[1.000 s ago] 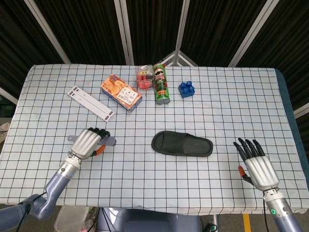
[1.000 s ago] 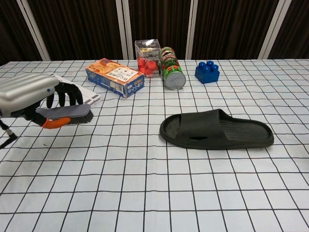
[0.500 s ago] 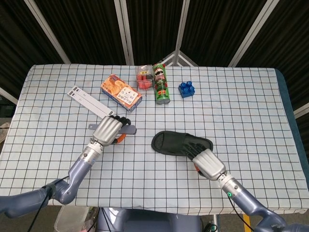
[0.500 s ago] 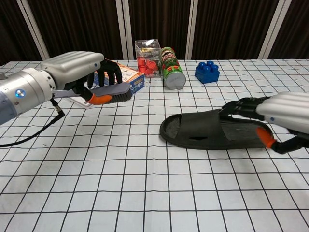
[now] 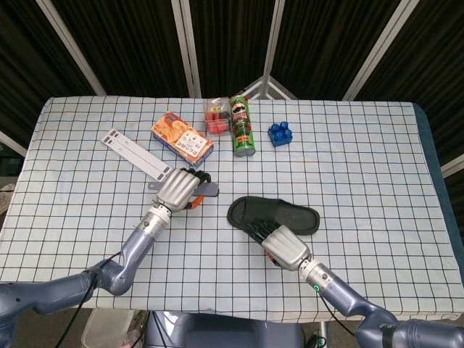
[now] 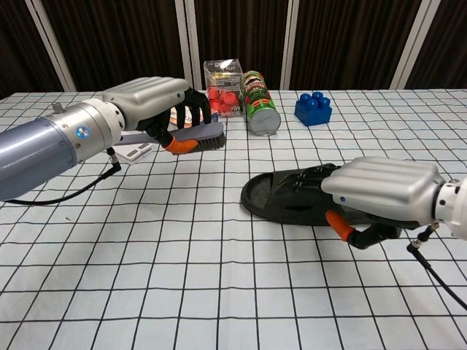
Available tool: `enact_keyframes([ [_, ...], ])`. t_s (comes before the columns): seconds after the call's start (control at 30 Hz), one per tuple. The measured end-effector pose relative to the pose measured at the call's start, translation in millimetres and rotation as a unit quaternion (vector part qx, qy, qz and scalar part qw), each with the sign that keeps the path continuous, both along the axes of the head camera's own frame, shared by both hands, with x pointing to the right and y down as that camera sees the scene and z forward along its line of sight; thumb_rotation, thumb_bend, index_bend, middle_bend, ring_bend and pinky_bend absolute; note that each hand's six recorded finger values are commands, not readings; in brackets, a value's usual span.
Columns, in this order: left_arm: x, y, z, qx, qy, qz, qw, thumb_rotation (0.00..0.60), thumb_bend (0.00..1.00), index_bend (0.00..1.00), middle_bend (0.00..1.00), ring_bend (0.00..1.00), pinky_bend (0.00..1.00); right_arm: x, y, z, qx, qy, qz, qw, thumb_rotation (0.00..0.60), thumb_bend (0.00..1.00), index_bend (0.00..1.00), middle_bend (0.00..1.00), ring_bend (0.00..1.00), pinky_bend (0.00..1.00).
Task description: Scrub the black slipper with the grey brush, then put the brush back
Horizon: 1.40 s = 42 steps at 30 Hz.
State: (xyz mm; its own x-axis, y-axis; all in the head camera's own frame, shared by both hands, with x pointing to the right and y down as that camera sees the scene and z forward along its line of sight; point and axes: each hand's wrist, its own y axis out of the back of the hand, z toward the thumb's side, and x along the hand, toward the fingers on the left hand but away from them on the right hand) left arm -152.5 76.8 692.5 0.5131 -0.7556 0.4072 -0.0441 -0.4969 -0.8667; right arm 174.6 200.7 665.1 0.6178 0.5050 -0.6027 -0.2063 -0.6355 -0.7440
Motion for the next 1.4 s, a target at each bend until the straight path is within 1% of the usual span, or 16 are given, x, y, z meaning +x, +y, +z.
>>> enact_keyframes([
  [0.23, 20.0, 4.3, 6.6, -0.013, 0.005, 0.015, 0.9998, 0.600, 0.67, 0.42, 0.63, 0.51, 0.50, 2.1, -4.7, 8.2, -0.002, 0.014, -0.001, 0.9999, 0.600, 0.87, 0.00, 0.04, 0.04, 0.19],
  [0.53, 68.0, 15.4, 11.4, -0.024, 0.028, 0.044, 0.9983, 0.600, 0.67, 0.42, 0.64, 0.51, 0.50, 5.5, 1.2, 10.9, -0.014, 0.018, -0.001, 0.9997, 0.600, 0.87, 0.00, 0.04, 0.04, 0.19],
  [0.7, 95.8, 15.0, 7.5, -0.030, 0.048, 0.050, 0.9971, 0.600, 0.67, 0.43, 0.64, 0.51, 0.50, 4.3, 4.0, 9.6, -0.013, 0.018, -0.005, 0.9998, 0.600, 0.87, 0.00, 0.04, 0.04, 0.19],
  [0.97, 128.9, 9.4, 2.0, -0.041, 0.062, 0.044, 0.9962, 0.600, 0.67, 0.43, 0.64, 0.51, 0.50, -8.8, 13.0, 6.2, -0.015, 0.006, -0.020, 0.9997, 0.600, 0.87, 0.00, 0.04, 0.04, 0.19],
  [1.23, 141.9, 9.1, 4.3, -0.055, 0.054, 0.035, 0.9964, 0.600, 0.67, 0.43, 0.64, 0.51, 0.50, -17.5, 20.5, 4.7, -0.018, -0.001, -0.030, 0.9994, 0.600, 0.87, 0.00, 0.04, 0.04, 0.19],
  [1.4, 144.9, 14.1, 8.5, -0.067, 0.047, 0.036, 0.9960, 0.600, 0.67, 0.43, 0.64, 0.51, 0.50, -19.6, 21.8, 4.7, -0.019, -0.002, -0.031, 0.9993, 0.600, 0.87, 0.00, 0.04, 0.04, 0.19],
])
